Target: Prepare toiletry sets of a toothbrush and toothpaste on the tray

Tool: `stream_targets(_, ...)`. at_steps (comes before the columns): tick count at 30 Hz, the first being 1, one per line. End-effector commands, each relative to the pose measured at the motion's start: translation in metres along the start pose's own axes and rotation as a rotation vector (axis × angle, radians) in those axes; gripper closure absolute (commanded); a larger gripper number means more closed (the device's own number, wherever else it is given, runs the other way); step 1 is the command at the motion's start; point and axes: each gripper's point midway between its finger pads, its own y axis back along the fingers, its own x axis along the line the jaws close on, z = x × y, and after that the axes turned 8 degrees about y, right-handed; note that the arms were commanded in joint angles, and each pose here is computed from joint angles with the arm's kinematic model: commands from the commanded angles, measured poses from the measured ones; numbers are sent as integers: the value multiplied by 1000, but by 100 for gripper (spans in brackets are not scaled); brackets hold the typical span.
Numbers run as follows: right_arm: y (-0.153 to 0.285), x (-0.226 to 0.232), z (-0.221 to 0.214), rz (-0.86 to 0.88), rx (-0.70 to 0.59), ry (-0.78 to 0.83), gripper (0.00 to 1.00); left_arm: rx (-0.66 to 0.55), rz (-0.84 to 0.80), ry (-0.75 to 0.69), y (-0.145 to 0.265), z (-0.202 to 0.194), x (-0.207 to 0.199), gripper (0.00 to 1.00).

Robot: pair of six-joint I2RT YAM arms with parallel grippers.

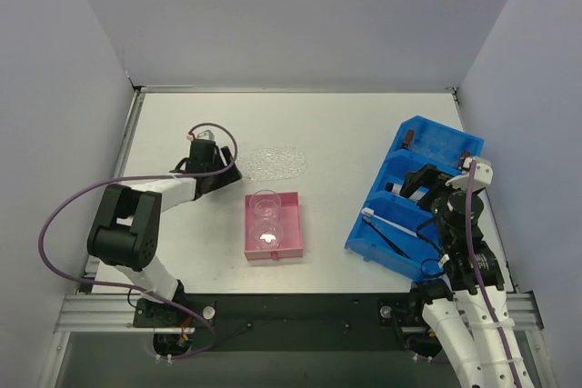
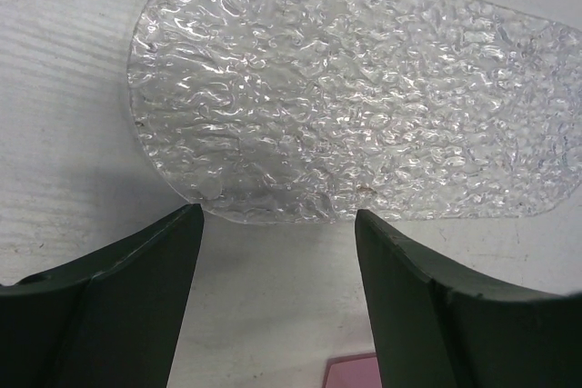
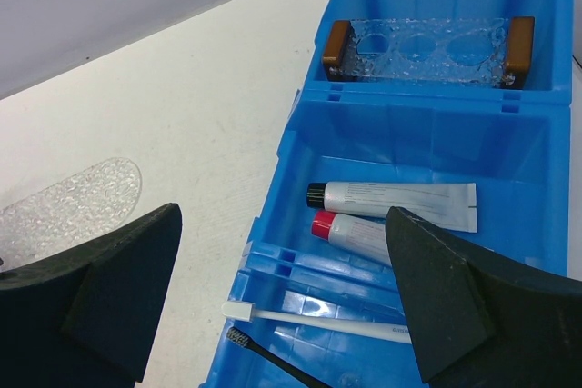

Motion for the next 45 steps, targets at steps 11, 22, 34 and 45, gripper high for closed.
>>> stream_targets(11, 1, -2, 2, -8, -15, -16, 11, -49, -46, -61, -12, 19, -18, 22)
stream_targets(22, 9, -2, 14, -7, -17, 19, 11, -228, -148, -131, 96, 52, -66, 18)
stream_targets(34, 12, -2, 6, -4, 24, 34, 12, -16, -130, -495, 160, -30, -56, 34)
stream_targets(45, 9, -4, 4, -17, 36, 38, 12, 61, -87, -566, 159, -76, -57, 46)
